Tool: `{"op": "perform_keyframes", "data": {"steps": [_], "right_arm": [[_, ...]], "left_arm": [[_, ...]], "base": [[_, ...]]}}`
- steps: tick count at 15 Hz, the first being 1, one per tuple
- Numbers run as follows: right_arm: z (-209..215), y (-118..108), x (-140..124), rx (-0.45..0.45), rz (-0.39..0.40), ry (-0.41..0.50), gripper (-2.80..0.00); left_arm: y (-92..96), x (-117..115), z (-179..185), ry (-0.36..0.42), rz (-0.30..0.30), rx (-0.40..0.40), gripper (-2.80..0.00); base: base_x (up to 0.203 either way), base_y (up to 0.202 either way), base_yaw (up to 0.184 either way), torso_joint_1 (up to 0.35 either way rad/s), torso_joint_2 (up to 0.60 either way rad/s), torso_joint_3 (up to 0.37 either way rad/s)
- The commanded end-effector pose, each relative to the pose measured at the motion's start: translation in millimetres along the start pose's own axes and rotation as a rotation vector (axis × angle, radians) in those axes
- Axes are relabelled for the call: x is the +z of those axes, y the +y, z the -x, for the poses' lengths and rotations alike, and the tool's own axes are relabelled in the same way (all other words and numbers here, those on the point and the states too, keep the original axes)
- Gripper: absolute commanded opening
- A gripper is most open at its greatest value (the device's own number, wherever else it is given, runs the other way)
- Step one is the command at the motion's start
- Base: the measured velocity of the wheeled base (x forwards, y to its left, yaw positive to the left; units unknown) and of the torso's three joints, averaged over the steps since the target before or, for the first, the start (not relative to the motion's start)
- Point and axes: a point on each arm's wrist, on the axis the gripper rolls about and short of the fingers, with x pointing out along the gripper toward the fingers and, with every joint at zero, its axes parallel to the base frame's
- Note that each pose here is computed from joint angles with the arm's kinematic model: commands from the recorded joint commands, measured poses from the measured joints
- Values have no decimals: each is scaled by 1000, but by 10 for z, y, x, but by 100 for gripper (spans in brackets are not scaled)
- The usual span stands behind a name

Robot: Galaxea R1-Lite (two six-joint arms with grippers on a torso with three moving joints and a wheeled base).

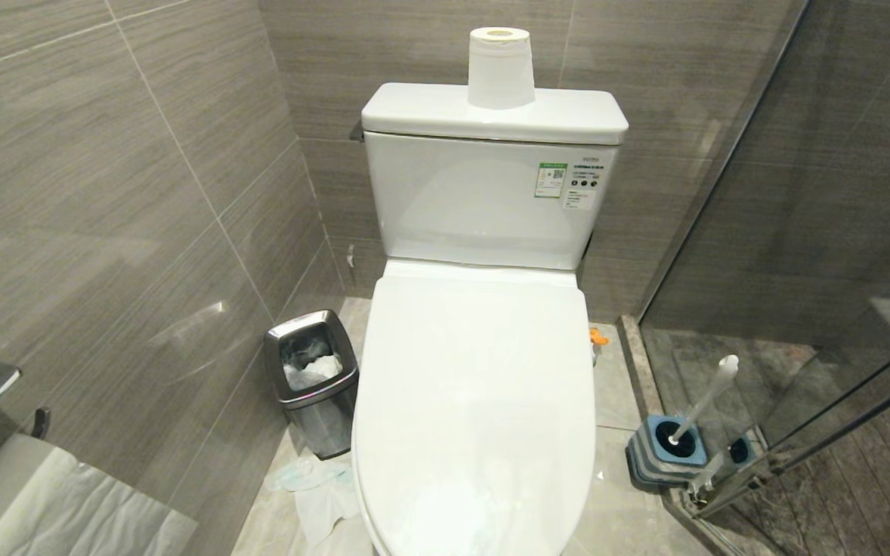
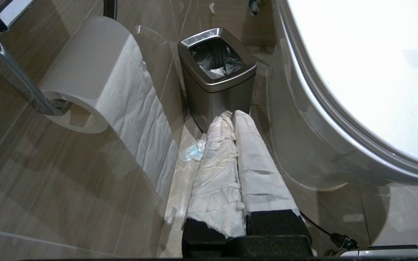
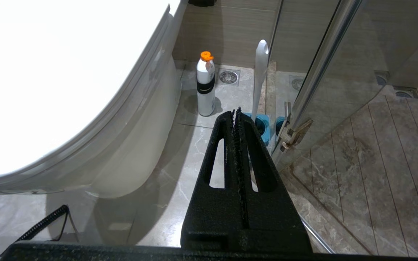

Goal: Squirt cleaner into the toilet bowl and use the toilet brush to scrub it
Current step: Use the left hand to lift the toilet lid slightly

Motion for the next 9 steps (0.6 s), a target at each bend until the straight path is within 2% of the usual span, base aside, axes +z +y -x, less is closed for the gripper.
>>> {"op": "perform_keyframes", "data": {"steps": [1, 5, 6, 9], "right_arm": [[-1, 0, -4, 0, 0, 2, -280], [-1, 0, -4, 0, 0, 2, -280], [-1, 0, -4, 0, 0, 2, -280], [-1, 0, -4, 0, 0, 2, -280]], "left_arm": [[0, 0, -1, 2, 0, -1, -280], [-1, 0, -2, -1, -10, -2, -280], [-2, 2, -2, -2, -26, -6, -280], [-7, 0, -3, -4, -127, -33, -280]], "base": [[0, 0, 0, 0, 0, 0], [0, 0, 0, 0, 0, 0], [0, 0, 0, 0, 0, 0], [0, 0, 0, 0, 0, 0]]}}
